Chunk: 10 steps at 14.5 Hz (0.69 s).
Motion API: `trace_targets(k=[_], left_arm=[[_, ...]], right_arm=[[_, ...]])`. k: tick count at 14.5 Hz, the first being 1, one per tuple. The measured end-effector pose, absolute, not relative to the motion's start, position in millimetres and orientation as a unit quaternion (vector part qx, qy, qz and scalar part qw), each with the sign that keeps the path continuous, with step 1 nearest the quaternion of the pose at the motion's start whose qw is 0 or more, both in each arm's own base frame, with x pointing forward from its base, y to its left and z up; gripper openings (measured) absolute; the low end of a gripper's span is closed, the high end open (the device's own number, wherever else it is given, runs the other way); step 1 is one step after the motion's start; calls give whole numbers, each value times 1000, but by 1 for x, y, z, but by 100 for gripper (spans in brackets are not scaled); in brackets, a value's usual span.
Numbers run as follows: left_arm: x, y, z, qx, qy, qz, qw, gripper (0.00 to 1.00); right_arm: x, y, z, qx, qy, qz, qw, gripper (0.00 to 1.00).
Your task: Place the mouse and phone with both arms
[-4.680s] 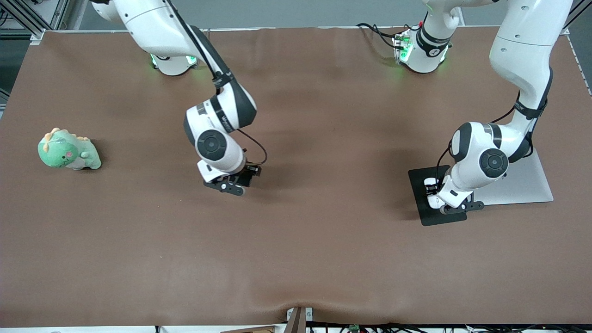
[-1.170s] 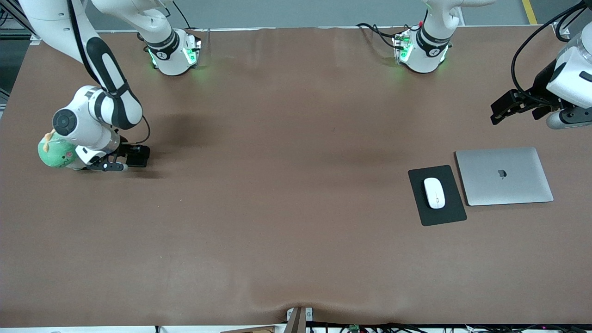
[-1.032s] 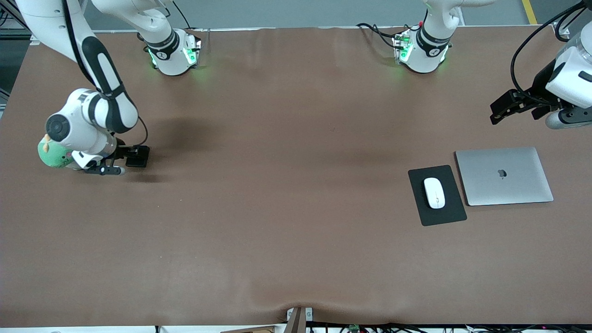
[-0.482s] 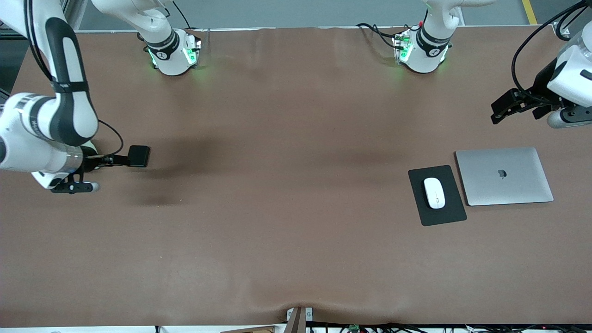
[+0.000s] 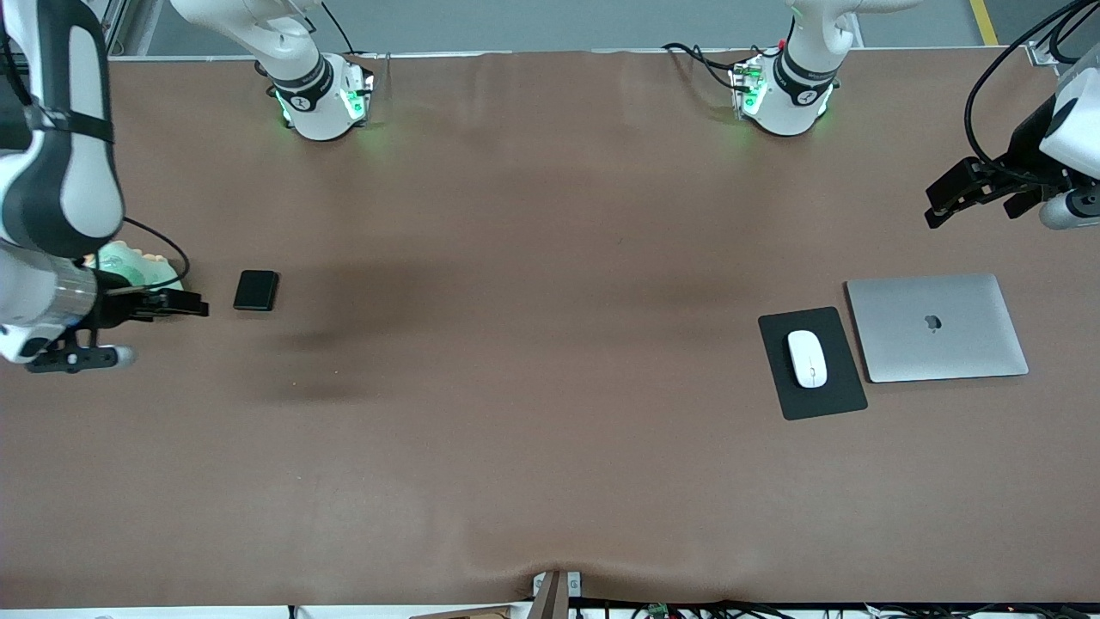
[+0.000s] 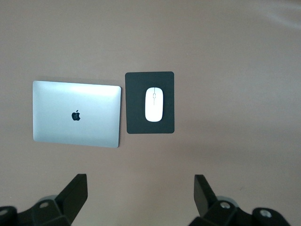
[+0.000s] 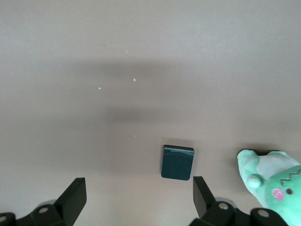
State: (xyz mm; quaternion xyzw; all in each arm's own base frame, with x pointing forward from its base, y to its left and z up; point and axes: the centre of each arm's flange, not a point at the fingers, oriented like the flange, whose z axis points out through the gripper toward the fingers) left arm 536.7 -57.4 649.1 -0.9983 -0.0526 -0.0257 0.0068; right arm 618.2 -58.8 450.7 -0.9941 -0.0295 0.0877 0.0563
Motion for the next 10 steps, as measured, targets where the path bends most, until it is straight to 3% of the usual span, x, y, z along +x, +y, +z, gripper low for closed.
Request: trace_targets(k=[10], left_arm=[[537,-48,648,-998,-55,-24,7,100]], right_arm=[[629,-76,568,-997,-35,14,63,100]])
